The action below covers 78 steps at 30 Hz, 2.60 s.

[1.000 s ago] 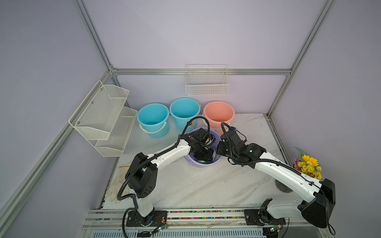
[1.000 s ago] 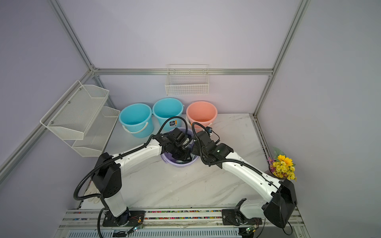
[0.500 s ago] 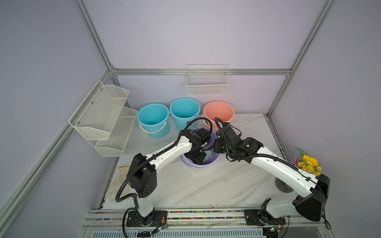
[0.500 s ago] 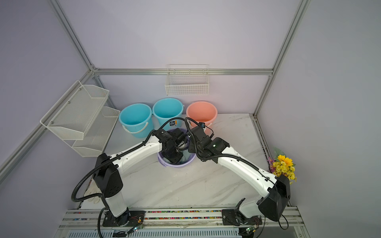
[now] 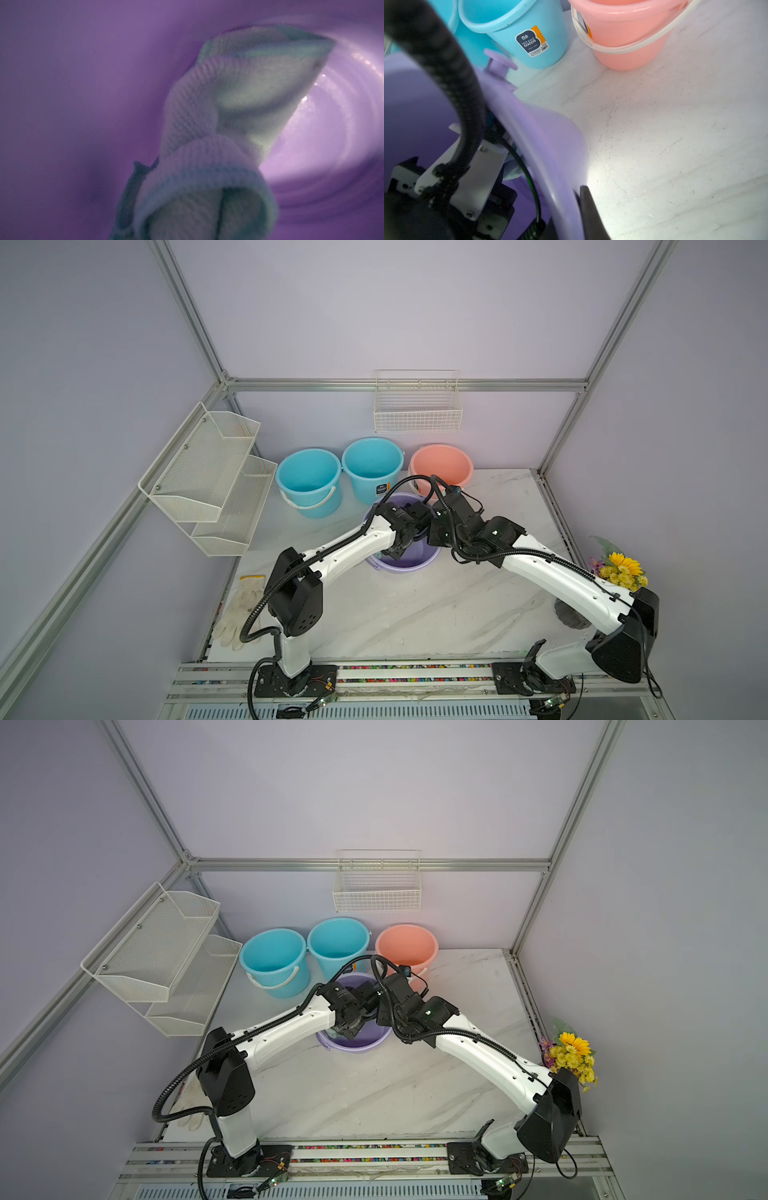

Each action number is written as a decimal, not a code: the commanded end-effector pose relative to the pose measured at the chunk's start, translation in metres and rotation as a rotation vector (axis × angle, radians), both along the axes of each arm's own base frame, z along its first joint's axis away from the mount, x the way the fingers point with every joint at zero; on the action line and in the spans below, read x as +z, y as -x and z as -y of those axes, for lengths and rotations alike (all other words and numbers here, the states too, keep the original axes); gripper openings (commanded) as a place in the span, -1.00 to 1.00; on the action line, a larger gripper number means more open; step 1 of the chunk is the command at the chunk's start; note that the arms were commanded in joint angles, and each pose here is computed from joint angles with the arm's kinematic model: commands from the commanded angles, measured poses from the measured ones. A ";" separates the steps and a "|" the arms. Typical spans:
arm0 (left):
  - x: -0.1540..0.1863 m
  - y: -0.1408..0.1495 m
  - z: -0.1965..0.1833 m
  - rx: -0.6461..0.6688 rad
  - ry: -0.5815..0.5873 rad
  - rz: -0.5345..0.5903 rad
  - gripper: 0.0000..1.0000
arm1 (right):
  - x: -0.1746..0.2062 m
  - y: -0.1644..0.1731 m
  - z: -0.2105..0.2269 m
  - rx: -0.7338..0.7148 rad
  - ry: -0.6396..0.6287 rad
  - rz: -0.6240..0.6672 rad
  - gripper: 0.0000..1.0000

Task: Wipe the inside of the bucket with a cloth
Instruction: Wipe the dirt from the inside of the bucket.

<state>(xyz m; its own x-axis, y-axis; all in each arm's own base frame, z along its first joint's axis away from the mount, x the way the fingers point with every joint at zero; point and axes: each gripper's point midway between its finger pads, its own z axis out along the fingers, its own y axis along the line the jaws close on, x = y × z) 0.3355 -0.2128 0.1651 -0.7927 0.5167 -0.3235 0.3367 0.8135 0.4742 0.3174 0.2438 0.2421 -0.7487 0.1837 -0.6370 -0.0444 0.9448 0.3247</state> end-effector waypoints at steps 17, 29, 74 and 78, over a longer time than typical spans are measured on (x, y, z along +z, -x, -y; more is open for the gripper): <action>0.001 0.006 0.165 -0.094 1.050 -0.250 -1.00 | 0.008 0.026 -0.015 0.039 -0.244 -0.058 -1.00; -0.030 0.095 0.114 -0.193 0.738 -0.587 -1.00 | 0.020 0.011 0.014 -0.015 -0.029 0.012 -1.00; 0.011 0.021 0.178 -0.215 0.907 -0.256 -1.00 | 0.034 0.021 -0.006 0.037 -0.189 -0.003 -1.00; -0.002 0.059 0.175 -0.306 0.899 -0.434 -1.00 | 0.037 0.018 0.000 0.023 -0.149 0.012 -1.00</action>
